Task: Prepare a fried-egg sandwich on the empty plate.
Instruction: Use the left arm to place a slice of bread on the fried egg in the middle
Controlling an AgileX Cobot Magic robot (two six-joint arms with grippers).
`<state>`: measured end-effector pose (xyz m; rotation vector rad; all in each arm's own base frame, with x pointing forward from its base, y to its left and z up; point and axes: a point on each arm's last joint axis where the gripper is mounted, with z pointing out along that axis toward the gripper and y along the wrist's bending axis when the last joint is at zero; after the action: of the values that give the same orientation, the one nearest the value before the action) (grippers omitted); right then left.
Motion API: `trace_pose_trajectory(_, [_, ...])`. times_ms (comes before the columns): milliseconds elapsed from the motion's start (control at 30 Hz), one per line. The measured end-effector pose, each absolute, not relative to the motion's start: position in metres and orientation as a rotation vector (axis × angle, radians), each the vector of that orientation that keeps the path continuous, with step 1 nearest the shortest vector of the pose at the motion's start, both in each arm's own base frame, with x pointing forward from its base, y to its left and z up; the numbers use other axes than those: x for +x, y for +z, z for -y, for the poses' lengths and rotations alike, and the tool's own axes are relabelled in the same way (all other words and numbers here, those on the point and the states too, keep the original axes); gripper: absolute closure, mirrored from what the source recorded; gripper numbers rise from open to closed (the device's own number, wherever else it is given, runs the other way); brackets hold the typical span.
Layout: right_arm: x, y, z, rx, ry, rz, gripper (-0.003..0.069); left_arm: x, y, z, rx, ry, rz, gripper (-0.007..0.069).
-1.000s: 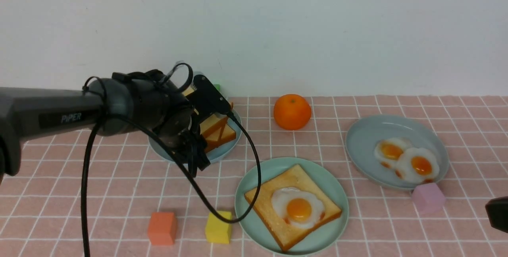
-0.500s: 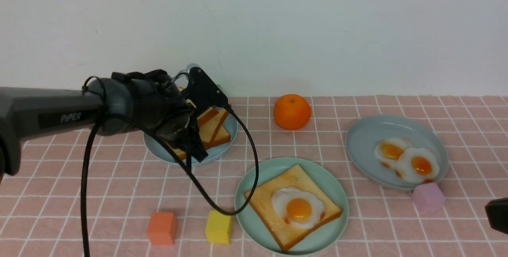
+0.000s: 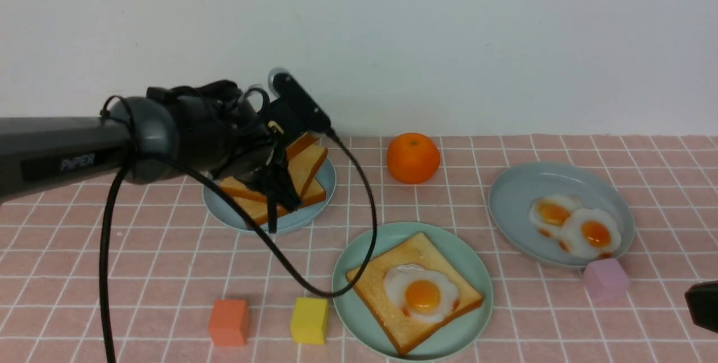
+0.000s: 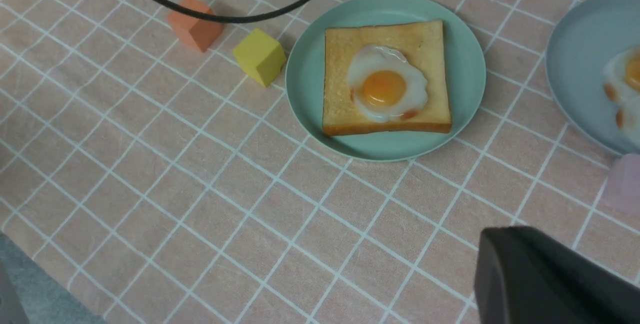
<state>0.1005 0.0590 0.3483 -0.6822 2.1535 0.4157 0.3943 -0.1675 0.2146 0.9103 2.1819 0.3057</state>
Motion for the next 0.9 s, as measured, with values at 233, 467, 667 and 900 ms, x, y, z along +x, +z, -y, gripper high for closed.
trace_pose_trajectory(233, [0.097, 0.35, -0.058, -0.682, 0.419, -2.142, 0.0649, 0.382, 0.244, 0.167, 0.87, 0.308, -2.159, 0.054])
trace_pose_trajectory(467, [0.086, 0.355, -0.054, -0.671, 0.412, -2.118, 0.0649, 0.33, 0.288, 0.19, 0.807, 0.144, -2.182, 0.054])
trace_pose_trajectory(667, [0.062, 0.355, -0.043, -0.647, 0.365, -2.146, 0.0649, 0.253, 0.293, 0.246, 1.003, -0.061, -2.19, 0.054])
trace_pose_trajectory(900, [0.022, 0.354, -0.025, -0.611, 0.277, -2.114, 0.0649, 0.211, 0.266, 0.295, 1.303, -0.1, -2.104, 0.054])
